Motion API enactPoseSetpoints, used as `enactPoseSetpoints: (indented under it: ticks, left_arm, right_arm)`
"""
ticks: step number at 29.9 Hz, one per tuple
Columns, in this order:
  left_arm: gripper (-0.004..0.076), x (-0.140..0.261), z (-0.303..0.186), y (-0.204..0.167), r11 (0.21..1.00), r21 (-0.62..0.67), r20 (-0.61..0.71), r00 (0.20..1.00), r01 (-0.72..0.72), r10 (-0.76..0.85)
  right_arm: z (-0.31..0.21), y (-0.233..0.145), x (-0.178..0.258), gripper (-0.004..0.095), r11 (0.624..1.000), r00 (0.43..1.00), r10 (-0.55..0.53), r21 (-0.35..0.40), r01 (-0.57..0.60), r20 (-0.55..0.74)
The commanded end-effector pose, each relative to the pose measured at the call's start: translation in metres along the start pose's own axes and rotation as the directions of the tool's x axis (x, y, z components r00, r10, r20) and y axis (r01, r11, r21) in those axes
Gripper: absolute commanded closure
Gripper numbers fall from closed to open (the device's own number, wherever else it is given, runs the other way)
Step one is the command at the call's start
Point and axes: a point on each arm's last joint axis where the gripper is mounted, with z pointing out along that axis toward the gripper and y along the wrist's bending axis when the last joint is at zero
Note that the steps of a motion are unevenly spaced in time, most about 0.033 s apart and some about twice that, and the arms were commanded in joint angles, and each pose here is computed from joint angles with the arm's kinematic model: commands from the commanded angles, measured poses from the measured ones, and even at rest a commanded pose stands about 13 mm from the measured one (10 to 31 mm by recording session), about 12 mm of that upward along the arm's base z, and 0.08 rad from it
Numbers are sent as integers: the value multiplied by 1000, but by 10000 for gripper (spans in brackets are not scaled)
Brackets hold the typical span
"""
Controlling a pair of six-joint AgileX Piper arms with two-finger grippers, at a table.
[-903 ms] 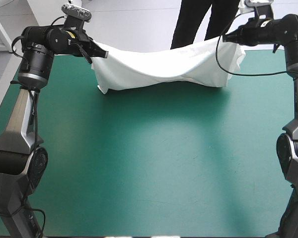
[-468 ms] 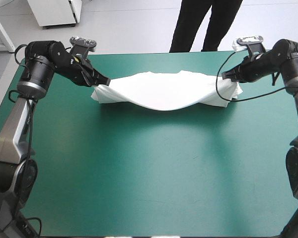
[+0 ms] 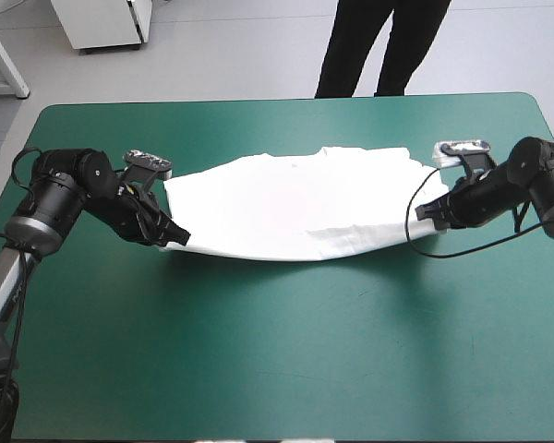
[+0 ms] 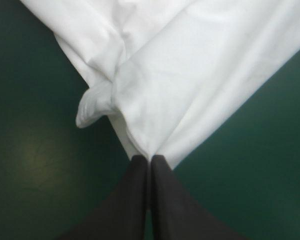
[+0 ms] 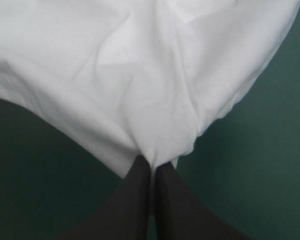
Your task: Fold the cloth
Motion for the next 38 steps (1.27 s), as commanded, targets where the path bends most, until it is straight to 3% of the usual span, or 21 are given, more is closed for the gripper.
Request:
enactPoseSetpoints:
  ticks: [1, 8, 15, 23, 27, 32, 38]
  left_arm:
    - [746, 10, -12, -7, 1000, 20, -5, 1000, -5, 5]
    - [746, 29, 5, -8, 999, 32, -81, 997, -7, 10]
    - [746, 64, 28, -8, 1000, 21, -205, 979, -6, 11]
    - [738, 68, 36, -10, 999, 38, -196, 981, 13, -6]
    - [648, 69, 36, -10, 999, 42, -204, 979, 6, 3]
    - [458, 72, 31, -12, 999, 49, -219, 976, 5, 6]
    - [413, 79, -2, -19, 1000, 13, -98, 995, -11, 12]
  right_arm:
    - [-6, 5, 19, 925, 1000, 1000, -7, -5, 7, 12]
    - [19, 7, 56, 925, 999, 995, 1, -34, -4, -103]
    - [21, 9, 65, 925, 999, 994, 2, -35, -6, -113]
    - [21, 10, 66, 912, 999, 992, 28, -43, -34, -125]
    - [21, 11, 68, 784, 998, 989, 30, -57, -38, -146]
    - [14, 14, 71, 520, 997, 987, 24, -65, -34, -157]
    - [-13, 21, 76, 480, 1000, 998, 21, -15, -23, -67]
